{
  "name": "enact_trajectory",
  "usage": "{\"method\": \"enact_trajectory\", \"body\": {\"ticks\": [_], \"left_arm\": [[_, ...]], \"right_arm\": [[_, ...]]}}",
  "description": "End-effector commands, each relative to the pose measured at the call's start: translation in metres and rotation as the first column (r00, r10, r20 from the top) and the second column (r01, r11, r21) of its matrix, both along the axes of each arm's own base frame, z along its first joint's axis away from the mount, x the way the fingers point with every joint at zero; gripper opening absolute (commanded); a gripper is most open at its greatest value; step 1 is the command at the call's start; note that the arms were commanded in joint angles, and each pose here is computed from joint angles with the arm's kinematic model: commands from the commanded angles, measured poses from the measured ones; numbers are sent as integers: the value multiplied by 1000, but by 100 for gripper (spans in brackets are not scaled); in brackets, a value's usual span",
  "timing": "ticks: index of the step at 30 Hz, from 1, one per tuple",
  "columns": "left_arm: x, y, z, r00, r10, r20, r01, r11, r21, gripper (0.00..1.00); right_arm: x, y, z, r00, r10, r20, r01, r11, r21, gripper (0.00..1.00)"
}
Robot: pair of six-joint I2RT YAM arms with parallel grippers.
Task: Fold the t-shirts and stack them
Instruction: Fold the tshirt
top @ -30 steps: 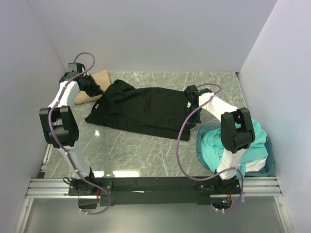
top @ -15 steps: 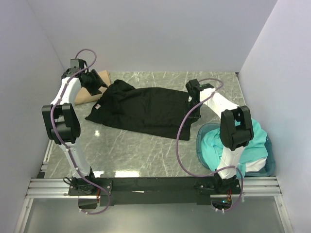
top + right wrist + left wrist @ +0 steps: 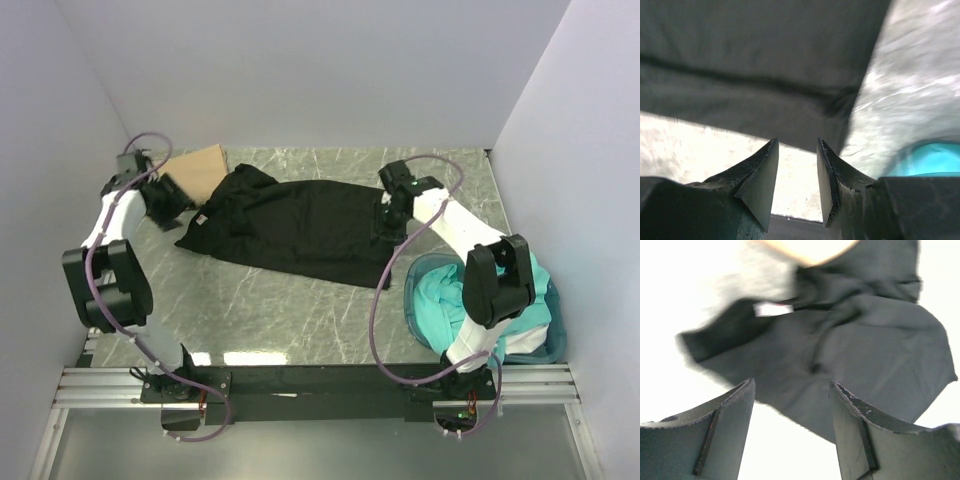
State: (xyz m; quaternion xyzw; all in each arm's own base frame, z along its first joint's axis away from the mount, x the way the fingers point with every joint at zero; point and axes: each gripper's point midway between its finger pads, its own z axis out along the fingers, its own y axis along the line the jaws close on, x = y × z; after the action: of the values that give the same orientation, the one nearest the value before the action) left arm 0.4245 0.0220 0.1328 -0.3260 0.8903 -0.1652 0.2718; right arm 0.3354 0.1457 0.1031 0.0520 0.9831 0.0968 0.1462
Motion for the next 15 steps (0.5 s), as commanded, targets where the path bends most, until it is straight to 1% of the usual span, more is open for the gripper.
{"method": "enact_trajectory", "body": {"ticks": [1,5,8,11,15], "left_arm": [[-18,23,0,999,33,26,-33,999,8,66],[-28,16,-12,1000,4,2,-3,1000,-22,66],[-38,16,-33,998,10,-61,-12,999,-30,66],[-45,18,-45,995,26,-96,-28,999,-27,66],[-54,24,-56,988,53,-147,-52,999,8,66]], "right_arm": [[-14,32,3,995,97,38,-100,993,60,44],[-25,45,-17,993,118,-3,-117,989,94,44],[-28,51,-36,991,126,-45,-120,987,111,44],[-29,52,-48,990,127,-68,-119,987,108,44],[-33,50,-58,986,138,-92,-129,987,99,44]]}}
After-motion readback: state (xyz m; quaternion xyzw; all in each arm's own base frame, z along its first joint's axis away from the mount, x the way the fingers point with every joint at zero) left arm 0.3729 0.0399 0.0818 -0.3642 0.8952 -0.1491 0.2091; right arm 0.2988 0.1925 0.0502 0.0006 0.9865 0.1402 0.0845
